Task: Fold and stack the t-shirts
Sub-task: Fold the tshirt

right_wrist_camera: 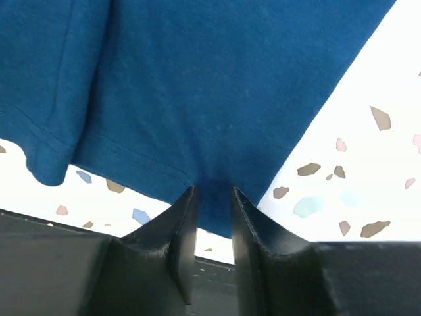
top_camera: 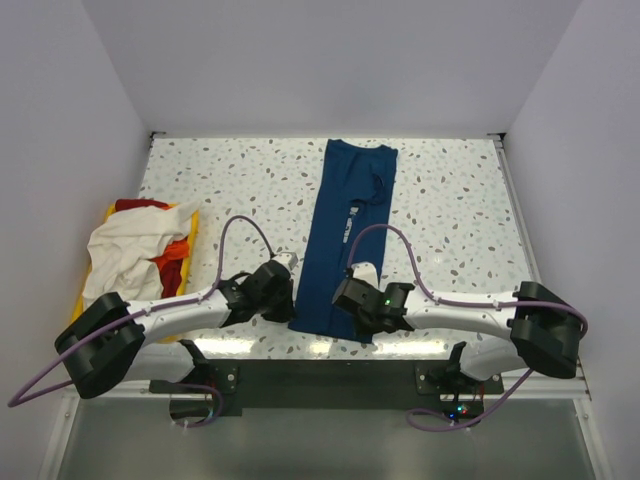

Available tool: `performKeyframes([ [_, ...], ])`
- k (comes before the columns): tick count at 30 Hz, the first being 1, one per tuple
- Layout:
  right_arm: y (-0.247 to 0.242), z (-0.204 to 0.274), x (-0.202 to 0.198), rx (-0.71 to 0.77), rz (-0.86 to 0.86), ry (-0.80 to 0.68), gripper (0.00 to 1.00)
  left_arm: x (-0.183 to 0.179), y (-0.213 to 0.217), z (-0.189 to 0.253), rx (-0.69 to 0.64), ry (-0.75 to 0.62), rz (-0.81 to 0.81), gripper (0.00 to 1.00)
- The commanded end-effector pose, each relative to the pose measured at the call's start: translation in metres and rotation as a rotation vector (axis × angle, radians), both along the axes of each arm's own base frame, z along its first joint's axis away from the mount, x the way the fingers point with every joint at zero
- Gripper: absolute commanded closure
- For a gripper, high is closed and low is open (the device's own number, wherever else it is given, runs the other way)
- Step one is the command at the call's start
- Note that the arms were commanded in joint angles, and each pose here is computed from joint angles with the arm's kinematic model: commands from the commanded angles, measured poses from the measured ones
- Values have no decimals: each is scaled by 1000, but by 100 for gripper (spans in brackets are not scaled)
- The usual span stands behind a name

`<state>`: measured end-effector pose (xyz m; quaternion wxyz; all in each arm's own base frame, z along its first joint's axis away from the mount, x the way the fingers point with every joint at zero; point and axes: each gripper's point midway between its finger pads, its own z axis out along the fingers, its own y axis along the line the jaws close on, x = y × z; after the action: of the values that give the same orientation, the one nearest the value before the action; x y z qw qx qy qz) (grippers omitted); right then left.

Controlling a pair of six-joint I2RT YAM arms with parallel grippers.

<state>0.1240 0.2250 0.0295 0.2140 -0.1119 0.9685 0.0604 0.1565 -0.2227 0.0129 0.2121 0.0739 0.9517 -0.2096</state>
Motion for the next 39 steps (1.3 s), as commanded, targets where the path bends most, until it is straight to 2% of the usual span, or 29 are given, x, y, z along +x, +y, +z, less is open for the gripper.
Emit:
performKeyframes([
  [1,-1,2,3,7,-14,-27,66,-3,9,-3,49,6,8,100],
  [8,12,5,6,51,-14,-32,64,-3,11,-4,56,5,10,100],
  [15,16,-3,3,57,-12,-10,76,-3,12,-4,60,3,11,100],
  [24,14,-6,0,62,-15,1,77,-3,13,-4,61,2,13,100],
  [31,14,-7,-2,70,-16,9,92,-3,12,-4,61,1,8,100],
  [39,-2,5,-2,34,-30,-12,97,-3,14,-4,67,1,11,100],
])
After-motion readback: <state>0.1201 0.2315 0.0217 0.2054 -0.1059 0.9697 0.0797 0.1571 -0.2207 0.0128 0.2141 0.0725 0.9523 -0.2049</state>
